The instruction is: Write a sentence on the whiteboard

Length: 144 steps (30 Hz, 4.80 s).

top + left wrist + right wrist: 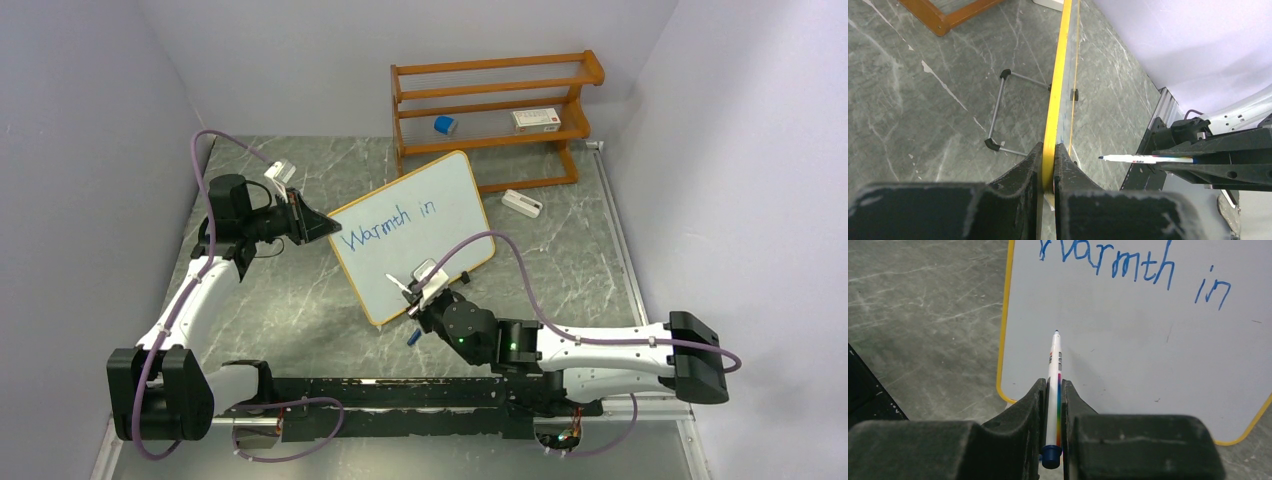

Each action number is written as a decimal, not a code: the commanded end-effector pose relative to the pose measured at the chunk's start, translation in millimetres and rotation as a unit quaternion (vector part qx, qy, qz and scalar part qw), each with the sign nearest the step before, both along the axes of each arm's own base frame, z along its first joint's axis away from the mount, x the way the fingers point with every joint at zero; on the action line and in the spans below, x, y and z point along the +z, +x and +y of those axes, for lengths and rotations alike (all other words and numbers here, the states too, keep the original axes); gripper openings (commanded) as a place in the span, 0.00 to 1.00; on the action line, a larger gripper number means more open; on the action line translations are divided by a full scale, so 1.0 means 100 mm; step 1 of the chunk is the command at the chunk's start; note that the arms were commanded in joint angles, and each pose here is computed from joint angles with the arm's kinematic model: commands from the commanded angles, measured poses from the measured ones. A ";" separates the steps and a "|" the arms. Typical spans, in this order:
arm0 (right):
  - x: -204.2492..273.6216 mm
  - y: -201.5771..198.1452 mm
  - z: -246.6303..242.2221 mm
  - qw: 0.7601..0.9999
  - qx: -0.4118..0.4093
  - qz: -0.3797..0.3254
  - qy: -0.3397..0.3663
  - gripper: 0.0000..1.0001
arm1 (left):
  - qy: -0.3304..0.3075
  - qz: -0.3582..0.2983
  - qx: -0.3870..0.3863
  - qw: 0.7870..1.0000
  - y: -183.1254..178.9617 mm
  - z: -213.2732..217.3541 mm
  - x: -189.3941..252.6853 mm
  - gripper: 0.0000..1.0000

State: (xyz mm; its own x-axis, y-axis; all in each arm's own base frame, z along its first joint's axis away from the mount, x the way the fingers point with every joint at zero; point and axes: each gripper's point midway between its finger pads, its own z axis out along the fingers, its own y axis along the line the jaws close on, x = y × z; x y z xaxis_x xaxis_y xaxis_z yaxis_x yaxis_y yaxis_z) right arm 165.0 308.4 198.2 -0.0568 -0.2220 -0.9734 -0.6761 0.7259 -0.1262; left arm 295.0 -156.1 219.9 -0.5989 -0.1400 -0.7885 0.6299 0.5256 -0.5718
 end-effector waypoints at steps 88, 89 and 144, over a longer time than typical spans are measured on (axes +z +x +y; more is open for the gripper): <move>-0.27 0.20 0.30 0.998 -0.020 0.033 -0.055 0.00 | 0.031 0.008 0.042 0.999 0.09 0.13 -0.17 0.05; -0.28 0.20 0.29 0.998 -0.021 0.035 -0.057 0.00 | 0.031 0.009 0.042 0.999 0.09 0.13 -0.17 0.05; 0.02 0.48 0.34 0.998 -0.046 -0.006 -0.036 0.00 | 0.029 0.010 0.039 0.999 0.09 0.12 -0.17 0.05</move>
